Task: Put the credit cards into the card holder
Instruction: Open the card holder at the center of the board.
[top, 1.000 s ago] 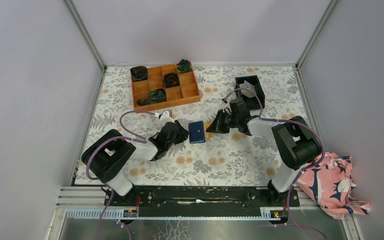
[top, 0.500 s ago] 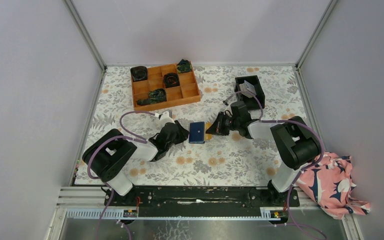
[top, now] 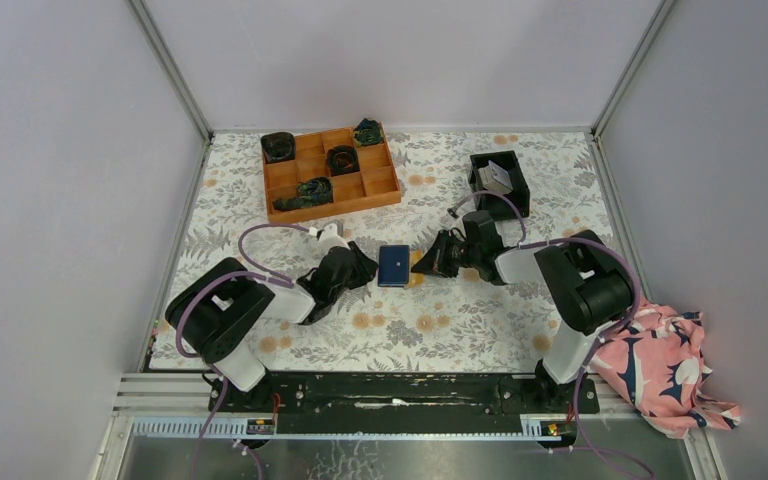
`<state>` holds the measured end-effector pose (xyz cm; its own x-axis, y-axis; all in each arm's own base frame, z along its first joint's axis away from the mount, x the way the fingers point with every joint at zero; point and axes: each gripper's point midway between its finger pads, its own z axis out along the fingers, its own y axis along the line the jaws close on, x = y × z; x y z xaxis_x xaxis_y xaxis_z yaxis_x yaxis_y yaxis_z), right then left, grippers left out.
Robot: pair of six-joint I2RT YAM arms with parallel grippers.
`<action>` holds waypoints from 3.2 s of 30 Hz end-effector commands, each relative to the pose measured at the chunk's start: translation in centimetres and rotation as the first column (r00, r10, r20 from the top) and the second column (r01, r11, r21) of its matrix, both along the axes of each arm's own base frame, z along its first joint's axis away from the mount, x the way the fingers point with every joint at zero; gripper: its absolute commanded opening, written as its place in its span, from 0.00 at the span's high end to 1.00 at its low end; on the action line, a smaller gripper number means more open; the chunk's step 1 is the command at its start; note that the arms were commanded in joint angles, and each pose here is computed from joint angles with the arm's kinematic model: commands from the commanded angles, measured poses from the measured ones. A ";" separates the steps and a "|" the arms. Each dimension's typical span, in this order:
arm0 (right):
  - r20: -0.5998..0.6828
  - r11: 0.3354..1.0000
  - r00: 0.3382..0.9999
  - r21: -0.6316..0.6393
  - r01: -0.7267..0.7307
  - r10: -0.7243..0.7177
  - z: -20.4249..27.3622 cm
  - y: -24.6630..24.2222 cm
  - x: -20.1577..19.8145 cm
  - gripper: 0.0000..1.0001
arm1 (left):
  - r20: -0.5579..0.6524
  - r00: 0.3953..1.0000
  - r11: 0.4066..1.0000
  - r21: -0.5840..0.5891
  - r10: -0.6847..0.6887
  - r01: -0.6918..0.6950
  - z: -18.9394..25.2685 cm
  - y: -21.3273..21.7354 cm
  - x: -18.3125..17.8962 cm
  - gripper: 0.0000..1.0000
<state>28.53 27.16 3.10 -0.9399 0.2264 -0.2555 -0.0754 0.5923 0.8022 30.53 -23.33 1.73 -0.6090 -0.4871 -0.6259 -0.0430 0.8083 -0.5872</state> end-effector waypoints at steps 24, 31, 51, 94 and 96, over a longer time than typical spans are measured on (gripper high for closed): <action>0.058 0.998 0.998 -0.050 0.032 -0.029 0.6 -0.8 0.3 1.00 | -0.166 0.986 0.989 0.146 -0.014 0.038 -6.0 3.0 -4.2 0.64; 0.049 0.998 0.998 -0.045 0.032 -0.029 0.2 -0.7 0.3 1.00 | -0.166 0.986 0.988 0.148 -0.013 0.038 -6.0 3.1 -4.3 0.64; 0.013 0.999 0.999 -0.005 0.053 -0.053 -1.4 -0.2 0.6 1.00 | -0.187 0.982 0.989 0.134 -0.028 0.054 -6.8 2.7 -4.6 0.65; 0.179 0.998 0.984 0.068 -0.012 -0.001 4.3 5.7 2.5 1.00 | -0.266 0.947 0.978 0.061 -0.178 0.201 -9.6 -0.4 -7.9 0.68; 0.197 0.999 0.980 0.033 -0.029 0.022 4.5 6.5 2.5 1.00 | -0.271 0.945 0.976 0.061 -0.185 0.208 -9.8 -0.5 -8.1 0.69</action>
